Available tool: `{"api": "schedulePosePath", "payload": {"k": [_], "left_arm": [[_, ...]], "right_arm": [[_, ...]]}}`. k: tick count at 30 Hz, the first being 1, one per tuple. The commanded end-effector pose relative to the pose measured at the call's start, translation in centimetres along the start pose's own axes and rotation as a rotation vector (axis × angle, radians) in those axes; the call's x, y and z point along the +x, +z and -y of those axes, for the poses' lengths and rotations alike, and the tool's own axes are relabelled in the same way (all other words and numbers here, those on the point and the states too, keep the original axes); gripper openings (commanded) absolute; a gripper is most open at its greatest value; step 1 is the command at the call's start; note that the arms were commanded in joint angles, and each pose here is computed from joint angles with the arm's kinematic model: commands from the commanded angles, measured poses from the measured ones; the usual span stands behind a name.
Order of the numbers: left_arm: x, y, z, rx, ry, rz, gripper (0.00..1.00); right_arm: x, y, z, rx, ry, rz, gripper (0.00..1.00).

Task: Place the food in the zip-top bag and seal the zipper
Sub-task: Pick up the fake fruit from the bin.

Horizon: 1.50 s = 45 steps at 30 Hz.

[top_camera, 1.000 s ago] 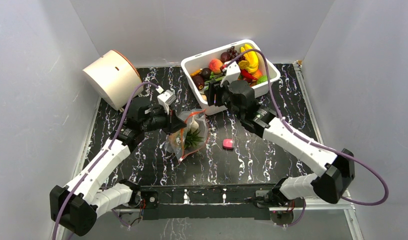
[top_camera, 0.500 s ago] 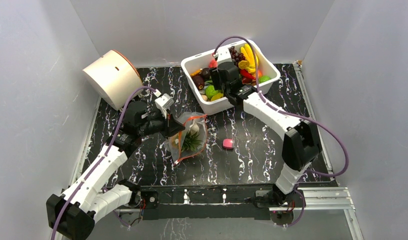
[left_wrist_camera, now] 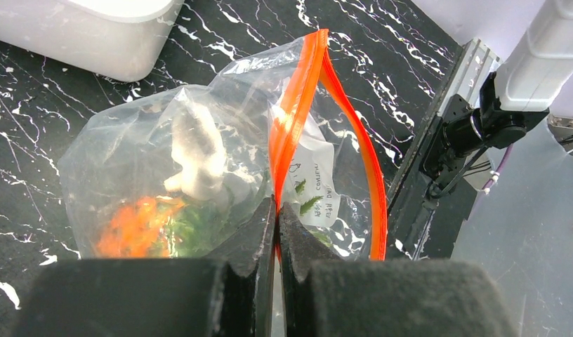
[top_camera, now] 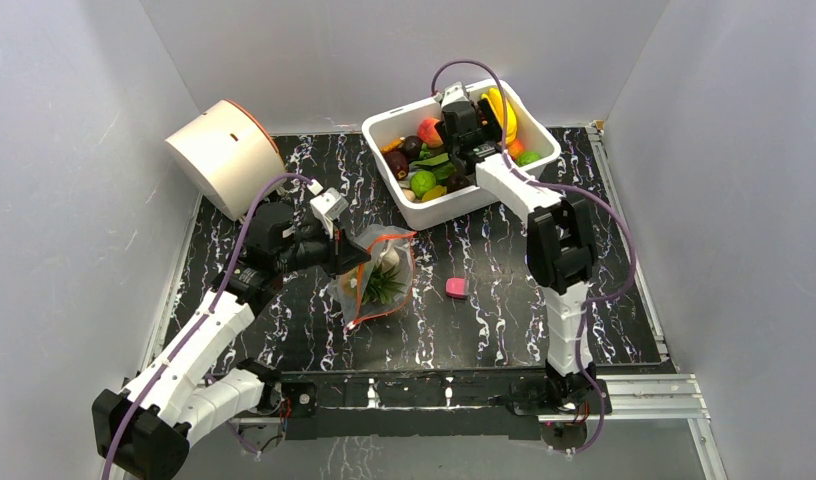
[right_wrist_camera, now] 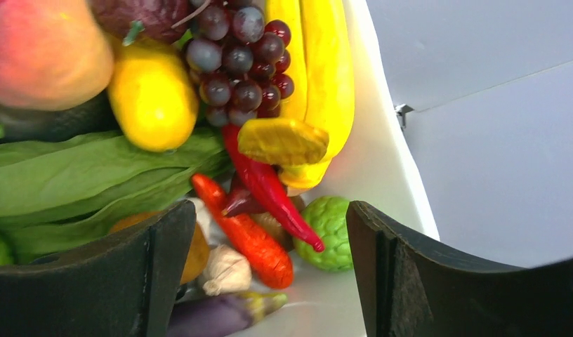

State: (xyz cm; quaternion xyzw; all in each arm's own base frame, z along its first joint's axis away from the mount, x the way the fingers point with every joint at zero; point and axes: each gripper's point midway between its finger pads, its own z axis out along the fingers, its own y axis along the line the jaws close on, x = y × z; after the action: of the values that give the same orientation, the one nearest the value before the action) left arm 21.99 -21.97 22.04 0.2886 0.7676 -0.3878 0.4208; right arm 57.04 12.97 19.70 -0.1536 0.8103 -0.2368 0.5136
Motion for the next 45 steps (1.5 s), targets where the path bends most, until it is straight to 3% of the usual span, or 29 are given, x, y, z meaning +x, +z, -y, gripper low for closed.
{"api": "schedulePosePath", "payload": {"k": [1, 8, 19, 24, 34, 45], "left_arm": [[-0.7, -0.4, 1.0, 0.034, 0.035, 0.028, 0.00], [-0.8, -0.5, 0.9, 0.031, 0.039, 0.027, 0.00], [-0.7, -0.4, 0.8, 0.027, 0.040, 0.026, 0.00], [-0.7, -0.4, 0.7, 0.021, 0.041, 0.025, 0.00], [-0.7, -0.4, 0.5, 0.011, 0.046, 0.025, 0.00], [-0.7, -0.5, 0.0, -0.016, 0.056, 0.023, 0.00]], "right_arm": [[-3.6, 1.1, 4.1, 0.129, -0.038, 0.058, 0.79], [-2.4, 4.3, 3.6, 0.162, -0.155, 0.018, 0.77], [-0.7, 6.8, 2.4, 0.167, -0.202, -0.009, 0.76], [-0.5, 7.0, 2.5, 0.185, -0.218, -0.013, 0.69], [-2.2, 6.0, 4.3, 0.235, -0.208, 0.038, 0.39], [-3.6, 3.2, 5.4, 0.217, -0.163, 0.062, 0.29]]}}
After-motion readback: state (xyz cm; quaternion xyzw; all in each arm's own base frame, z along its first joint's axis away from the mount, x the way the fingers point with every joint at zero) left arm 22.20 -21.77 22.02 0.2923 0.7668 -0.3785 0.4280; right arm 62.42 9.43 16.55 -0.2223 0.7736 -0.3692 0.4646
